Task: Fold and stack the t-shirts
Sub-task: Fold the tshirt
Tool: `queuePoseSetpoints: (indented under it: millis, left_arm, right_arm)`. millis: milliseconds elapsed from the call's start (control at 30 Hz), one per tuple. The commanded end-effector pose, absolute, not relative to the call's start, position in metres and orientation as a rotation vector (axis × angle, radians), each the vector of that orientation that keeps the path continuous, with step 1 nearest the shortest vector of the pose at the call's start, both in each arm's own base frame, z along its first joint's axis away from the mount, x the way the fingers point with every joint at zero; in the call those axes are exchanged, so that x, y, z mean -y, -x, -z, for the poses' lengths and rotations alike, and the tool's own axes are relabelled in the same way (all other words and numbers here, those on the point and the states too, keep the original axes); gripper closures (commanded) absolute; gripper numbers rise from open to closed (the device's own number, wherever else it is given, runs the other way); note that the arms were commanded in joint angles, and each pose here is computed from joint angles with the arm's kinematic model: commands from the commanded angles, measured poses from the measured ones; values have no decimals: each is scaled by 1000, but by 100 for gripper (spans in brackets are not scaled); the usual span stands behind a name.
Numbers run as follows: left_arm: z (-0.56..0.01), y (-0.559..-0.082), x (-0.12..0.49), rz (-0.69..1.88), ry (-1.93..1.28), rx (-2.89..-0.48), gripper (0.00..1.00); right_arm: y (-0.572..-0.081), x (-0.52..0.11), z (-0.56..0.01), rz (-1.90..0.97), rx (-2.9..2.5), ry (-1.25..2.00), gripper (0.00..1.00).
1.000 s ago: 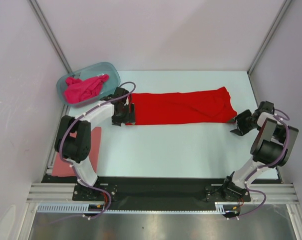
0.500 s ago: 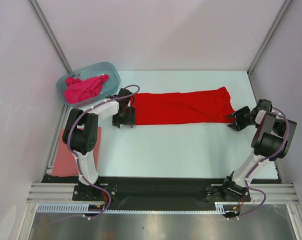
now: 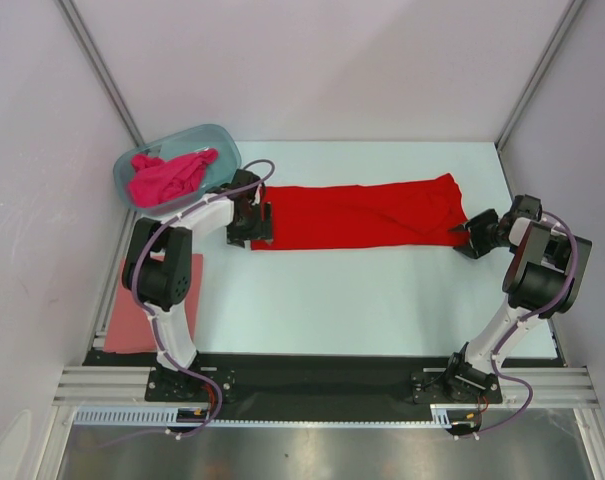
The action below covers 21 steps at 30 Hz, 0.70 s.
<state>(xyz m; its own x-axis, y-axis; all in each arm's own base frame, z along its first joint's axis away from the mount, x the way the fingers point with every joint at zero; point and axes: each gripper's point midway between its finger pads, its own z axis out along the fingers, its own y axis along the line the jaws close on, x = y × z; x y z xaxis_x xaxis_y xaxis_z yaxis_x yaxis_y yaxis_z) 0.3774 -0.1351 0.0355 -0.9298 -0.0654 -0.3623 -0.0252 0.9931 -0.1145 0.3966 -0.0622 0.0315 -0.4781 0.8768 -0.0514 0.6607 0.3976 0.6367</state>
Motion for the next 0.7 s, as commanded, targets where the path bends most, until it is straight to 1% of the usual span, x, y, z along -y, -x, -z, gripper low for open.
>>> queuePoseSetpoints:
  millis: [0,33,100,133,233,433,567,667]
  left_arm:
    - [-42,-384,142,239,135,-2742,23]
    - [-52,-390,143,257,151,-2692,24]
    - [-57,-392,140,249,167,-2665,23]
    - [-57,-391,139,239,169,-2672,21]
    - [-50,-394,132,240,225,-2699,21]
    - [-36,-385,126,292,399,-2758,27]
    - [-25,-377,124,284,506,-2779,27]
    - [-17,-378,125,309,543,-2801,31]
  right_arm:
    - [-396,65,-19,-721,-2306,-1353,41]
    - [-396,64,-18,-726,-2308,-1354,41]
    - [-397,64,-19,-728,-2307,-1353,41]
    - [-397,65,-20,-728,-2304,-1349,41]
    - [-397,65,-19,-724,-2305,-1354,41]
    - [-392,67,-19,-687,-2310,-1374,41]
    - [-390,68,-23,-677,-2300,-1372,41]
    - [-389,68,-25,-678,-2300,-1372,41]
